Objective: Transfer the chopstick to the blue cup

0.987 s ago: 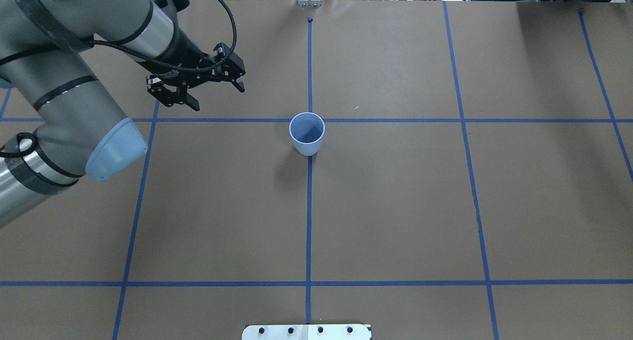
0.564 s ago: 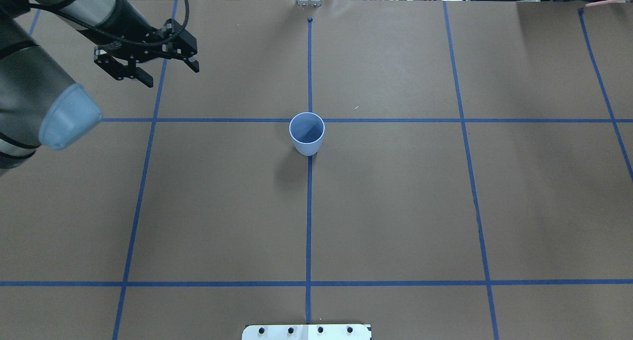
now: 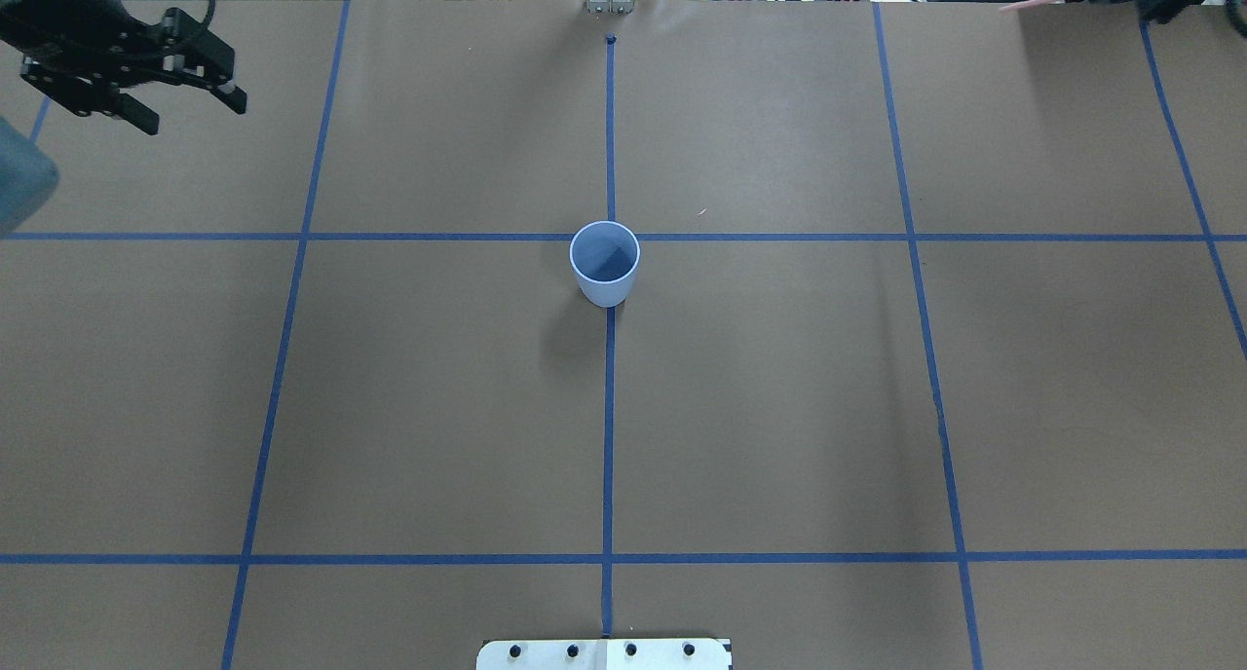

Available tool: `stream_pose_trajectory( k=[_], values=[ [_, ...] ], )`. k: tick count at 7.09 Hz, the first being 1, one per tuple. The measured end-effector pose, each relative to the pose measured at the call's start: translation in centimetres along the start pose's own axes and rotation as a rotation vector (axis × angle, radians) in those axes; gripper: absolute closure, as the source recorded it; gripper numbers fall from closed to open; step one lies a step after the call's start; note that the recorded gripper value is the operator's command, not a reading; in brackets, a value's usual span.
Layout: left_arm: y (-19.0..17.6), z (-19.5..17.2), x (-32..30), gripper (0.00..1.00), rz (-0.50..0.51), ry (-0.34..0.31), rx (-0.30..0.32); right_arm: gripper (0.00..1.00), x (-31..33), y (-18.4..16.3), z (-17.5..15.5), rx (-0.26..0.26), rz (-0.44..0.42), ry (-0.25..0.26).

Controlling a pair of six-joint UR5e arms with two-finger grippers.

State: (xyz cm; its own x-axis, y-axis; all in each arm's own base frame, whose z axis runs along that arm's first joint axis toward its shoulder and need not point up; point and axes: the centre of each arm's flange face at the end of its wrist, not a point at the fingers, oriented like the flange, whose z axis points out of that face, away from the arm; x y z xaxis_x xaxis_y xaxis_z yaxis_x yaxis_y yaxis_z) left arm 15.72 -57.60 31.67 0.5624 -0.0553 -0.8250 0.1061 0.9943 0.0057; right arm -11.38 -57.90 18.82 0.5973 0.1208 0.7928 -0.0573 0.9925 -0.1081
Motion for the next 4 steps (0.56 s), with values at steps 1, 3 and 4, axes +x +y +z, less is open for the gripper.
stream_pose_trajectory(
  k=[1,3,4],
  values=[
    [-0.3,-0.7,-3.3,0.02,0.026,-0.031,-0.007,1.0,-4.9,2.0,1.5,-0.01,0.042,-0.013],
    [-0.3,-1.1,-8.2,0.02,0.054,-0.067,-0.022,1.0,-13.7,6.7,5.8,-0.002,0.089,-0.028],
    [-0.1,-0.7,-9.5,0.02,0.052,-0.075,-0.03,1.0,-17.7,9.4,8.2,0.008,0.094,-0.018]
  ],
)
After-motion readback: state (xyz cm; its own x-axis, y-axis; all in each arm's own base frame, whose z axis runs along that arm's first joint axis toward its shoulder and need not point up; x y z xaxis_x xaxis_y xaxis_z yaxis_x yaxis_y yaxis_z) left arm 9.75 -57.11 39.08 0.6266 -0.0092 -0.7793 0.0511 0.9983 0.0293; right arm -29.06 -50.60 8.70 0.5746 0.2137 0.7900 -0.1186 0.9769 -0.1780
